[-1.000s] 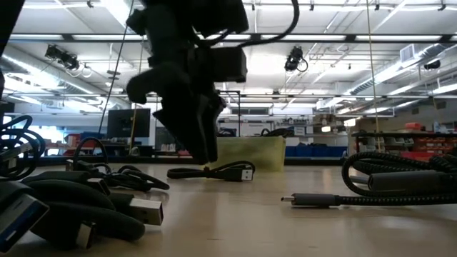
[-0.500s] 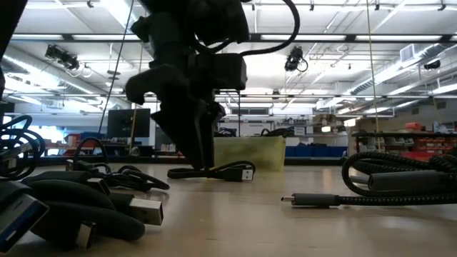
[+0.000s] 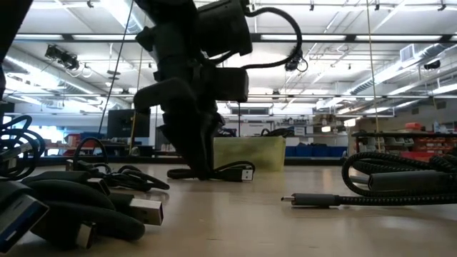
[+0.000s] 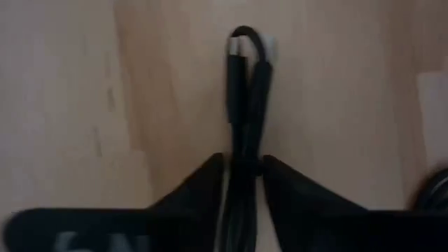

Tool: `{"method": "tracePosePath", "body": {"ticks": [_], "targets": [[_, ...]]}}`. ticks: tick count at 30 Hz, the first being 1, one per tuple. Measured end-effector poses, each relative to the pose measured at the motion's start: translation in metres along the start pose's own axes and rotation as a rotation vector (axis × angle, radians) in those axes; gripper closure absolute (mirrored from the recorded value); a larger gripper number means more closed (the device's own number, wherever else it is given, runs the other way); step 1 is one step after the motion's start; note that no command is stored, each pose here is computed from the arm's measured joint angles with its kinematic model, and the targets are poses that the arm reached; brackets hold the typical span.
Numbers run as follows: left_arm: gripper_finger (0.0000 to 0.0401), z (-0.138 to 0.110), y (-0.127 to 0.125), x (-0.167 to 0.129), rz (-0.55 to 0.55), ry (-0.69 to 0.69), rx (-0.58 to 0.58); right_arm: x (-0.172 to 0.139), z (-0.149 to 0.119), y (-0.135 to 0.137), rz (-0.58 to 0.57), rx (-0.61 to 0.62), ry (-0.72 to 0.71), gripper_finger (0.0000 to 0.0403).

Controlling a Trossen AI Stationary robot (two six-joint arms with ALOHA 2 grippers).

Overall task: Pick and place USB-C Cables
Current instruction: Put the black charger cable into the yellow bin

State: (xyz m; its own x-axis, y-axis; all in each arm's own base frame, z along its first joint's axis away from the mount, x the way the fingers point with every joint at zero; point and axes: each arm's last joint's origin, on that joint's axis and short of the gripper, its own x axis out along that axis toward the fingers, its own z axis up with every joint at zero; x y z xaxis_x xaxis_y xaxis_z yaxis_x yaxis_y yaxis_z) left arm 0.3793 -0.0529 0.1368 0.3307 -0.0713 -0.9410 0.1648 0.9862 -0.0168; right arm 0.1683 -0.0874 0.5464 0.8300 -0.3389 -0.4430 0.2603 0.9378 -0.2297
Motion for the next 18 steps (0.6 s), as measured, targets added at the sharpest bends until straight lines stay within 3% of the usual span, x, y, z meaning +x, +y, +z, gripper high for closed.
{"method": "tracePosePath", "body": {"ticks": [4, 9, 15, 18], "targets": [[0.0383, 0.004, 0.015, -0.010, 0.016, 0.020, -0.099, 0.000, 0.000, 0.000, -0.001, 0.000, 0.000, 0.0281], [0.0385, 0.021, 0.034, -0.047, 0.094, 0.012, -0.141, 0.000, -0.001, -0.001, -0.025, 0.000, 0.013, 0.0281], [0.0385, 0.036, 0.059, -0.122, 0.368, 0.040, -0.130, 0.000, -0.002, -0.001, -0.046, 0.009, 0.032, 0.0281], [0.0385, 0.042, 0.079, -0.148, 0.449, 0.011, -0.090, 0.000, -0.002, -0.001, -0.046, 0.017, 0.033, 0.0281]]}}
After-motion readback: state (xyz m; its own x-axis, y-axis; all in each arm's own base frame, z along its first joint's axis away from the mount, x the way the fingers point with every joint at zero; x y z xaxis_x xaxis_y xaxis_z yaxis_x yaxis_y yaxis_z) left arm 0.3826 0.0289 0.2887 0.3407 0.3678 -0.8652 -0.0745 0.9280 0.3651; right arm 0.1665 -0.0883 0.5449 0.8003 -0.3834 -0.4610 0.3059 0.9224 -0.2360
